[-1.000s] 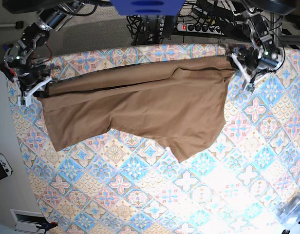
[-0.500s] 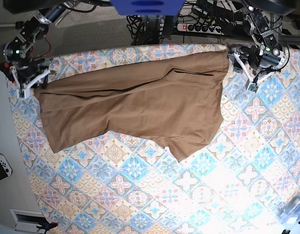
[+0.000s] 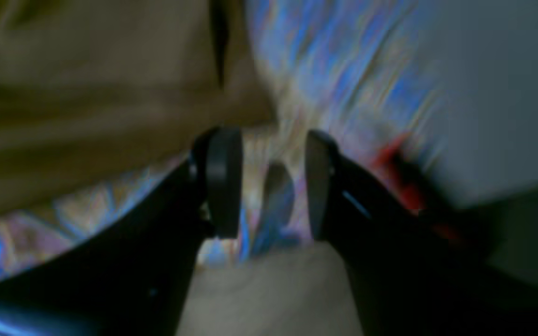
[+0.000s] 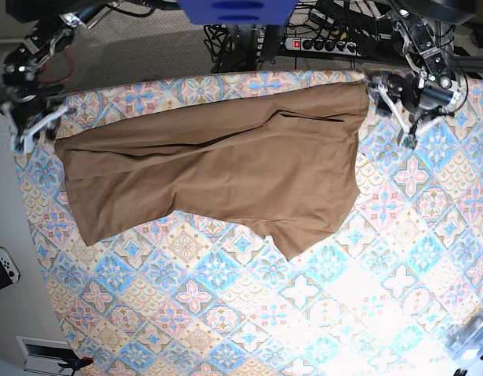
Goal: Layout the t-shirt on the table in an organized manner, then fold the t-shirt properly
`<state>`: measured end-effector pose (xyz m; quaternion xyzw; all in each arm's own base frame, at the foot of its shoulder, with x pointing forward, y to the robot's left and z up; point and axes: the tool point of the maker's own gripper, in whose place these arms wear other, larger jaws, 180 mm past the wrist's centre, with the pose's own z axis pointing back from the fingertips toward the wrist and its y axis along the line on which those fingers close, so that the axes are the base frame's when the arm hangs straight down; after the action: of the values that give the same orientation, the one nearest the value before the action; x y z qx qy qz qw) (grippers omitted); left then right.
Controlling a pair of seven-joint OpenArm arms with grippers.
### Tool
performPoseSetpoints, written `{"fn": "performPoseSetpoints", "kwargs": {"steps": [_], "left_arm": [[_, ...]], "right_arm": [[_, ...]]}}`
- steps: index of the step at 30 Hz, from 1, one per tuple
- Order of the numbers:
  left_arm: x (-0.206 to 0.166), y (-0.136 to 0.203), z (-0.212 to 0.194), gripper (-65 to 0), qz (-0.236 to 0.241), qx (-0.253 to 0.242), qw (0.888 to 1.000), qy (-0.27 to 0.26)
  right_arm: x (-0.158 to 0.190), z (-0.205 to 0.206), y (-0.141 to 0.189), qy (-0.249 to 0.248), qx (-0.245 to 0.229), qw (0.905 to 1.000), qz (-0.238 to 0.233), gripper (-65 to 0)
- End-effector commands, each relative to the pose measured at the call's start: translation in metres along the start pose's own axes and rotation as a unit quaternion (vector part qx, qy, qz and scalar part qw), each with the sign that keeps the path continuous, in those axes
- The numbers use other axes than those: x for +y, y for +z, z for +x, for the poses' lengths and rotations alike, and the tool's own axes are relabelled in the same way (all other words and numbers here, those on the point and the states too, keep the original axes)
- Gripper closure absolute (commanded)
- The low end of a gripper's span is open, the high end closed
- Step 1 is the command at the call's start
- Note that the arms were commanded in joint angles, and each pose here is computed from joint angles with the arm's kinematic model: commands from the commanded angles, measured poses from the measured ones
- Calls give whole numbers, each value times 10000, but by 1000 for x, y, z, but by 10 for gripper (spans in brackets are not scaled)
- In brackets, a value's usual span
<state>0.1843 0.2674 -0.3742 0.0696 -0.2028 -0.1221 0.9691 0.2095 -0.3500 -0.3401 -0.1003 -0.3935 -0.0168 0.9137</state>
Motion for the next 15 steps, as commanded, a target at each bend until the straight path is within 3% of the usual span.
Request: {"fn": "performPoseSetpoints", "kwargs": {"steps": [1, 7, 12, 15], "left_arm": [[7, 6, 18, -348, 118, -290, 9995, -24], [10, 9, 49, -344, 151, -819, 9965, -17], [1, 8, 66, -327, 50, -994, 9948, -199], [-4, 8, 71, -303, -6, -1043, 9942, -259]], "right_arm": [[0, 11, 2, 66, -191, 9998, 21, -213], [0, 18, -1, 87, -237, 9997, 36, -216], [-1, 89, -18, 753, -768, 9940, 205, -217], [10, 99, -33, 913, -742, 9920, 454, -217]]}}
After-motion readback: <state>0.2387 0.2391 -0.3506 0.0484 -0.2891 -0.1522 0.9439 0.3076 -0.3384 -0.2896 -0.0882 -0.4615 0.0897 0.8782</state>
